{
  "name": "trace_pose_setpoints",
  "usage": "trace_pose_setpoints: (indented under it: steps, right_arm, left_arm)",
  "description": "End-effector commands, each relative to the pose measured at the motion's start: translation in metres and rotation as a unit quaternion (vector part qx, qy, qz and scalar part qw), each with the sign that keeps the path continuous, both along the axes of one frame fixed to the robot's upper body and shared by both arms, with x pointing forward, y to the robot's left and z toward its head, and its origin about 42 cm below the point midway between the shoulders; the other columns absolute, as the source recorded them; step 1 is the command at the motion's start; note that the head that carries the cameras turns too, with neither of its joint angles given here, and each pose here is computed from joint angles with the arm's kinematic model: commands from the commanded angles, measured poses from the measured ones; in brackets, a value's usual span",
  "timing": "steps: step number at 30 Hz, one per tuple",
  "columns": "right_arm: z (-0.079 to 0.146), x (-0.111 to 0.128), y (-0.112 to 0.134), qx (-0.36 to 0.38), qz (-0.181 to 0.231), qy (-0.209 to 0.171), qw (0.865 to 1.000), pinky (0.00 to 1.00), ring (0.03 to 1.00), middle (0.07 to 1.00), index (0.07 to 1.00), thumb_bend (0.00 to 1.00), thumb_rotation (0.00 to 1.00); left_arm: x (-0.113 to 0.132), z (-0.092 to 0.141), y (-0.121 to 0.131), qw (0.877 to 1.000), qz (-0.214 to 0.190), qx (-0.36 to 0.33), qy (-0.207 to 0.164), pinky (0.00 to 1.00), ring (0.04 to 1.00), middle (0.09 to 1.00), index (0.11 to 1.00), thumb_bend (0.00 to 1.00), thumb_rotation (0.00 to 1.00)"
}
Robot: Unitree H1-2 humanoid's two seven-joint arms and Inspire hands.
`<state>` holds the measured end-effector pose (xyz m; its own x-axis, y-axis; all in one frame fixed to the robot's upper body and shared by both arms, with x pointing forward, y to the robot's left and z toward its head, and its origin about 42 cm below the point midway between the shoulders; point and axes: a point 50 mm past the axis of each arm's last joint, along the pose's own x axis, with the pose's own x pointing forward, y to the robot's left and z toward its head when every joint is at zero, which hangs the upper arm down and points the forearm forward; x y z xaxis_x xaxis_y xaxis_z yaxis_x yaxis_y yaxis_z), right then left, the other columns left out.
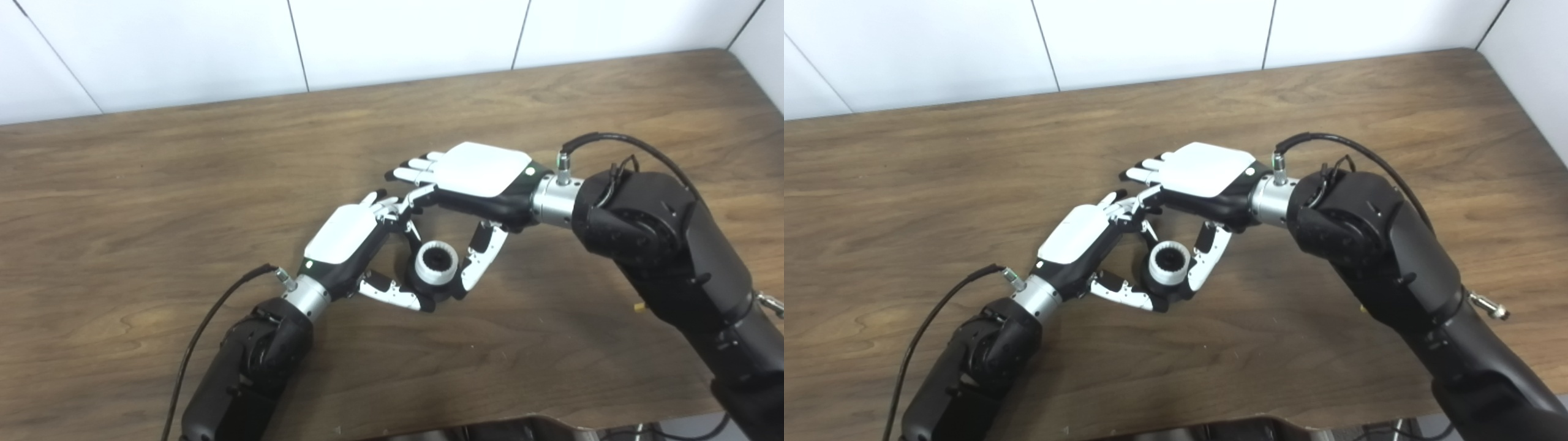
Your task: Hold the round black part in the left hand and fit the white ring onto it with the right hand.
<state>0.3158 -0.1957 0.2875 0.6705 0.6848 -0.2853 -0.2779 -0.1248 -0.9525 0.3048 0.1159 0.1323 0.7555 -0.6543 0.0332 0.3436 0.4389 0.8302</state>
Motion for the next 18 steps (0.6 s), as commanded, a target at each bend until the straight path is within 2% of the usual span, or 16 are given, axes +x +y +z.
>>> trace_pose_setpoints:
  steps: [1, 9, 18]
  right_arm:
    - [0.024, 0.001, -0.001, 0.014, 0.006, -0.041, 0.999, 1.0, 1.0, 1.0, 0.932, 1.0, 0.49]
    - [0.035, 0.0, -0.005, 0.04, -0.005, -0.043, 0.998, 1.0, 1.0, 1.0, 0.996, 1.0, 0.51]
    - [0.054, -0.005, -0.013, 0.062, -0.013, -0.066, 0.996, 1.0, 1.0, 1.0, 1.0, 1.0, 0.51]
  left_arm:
    - [0.006, 0.008, 0.0, 1.0, 0.001, -0.005, -0.013, 1.0, 0.91, 0.85, 0.477, 0.52, 0.05]
    - [0.006, 0.002, 0.002, 1.0, 0.003, 0.006, -0.004, 1.0, 0.914, 0.859, 0.478, 0.52, 0.05]
    - [0.008, -0.004, 0.004, 1.0, 0.007, 0.022, 0.008, 1.0, 0.91, 0.867, 0.478, 0.52, 0.05]
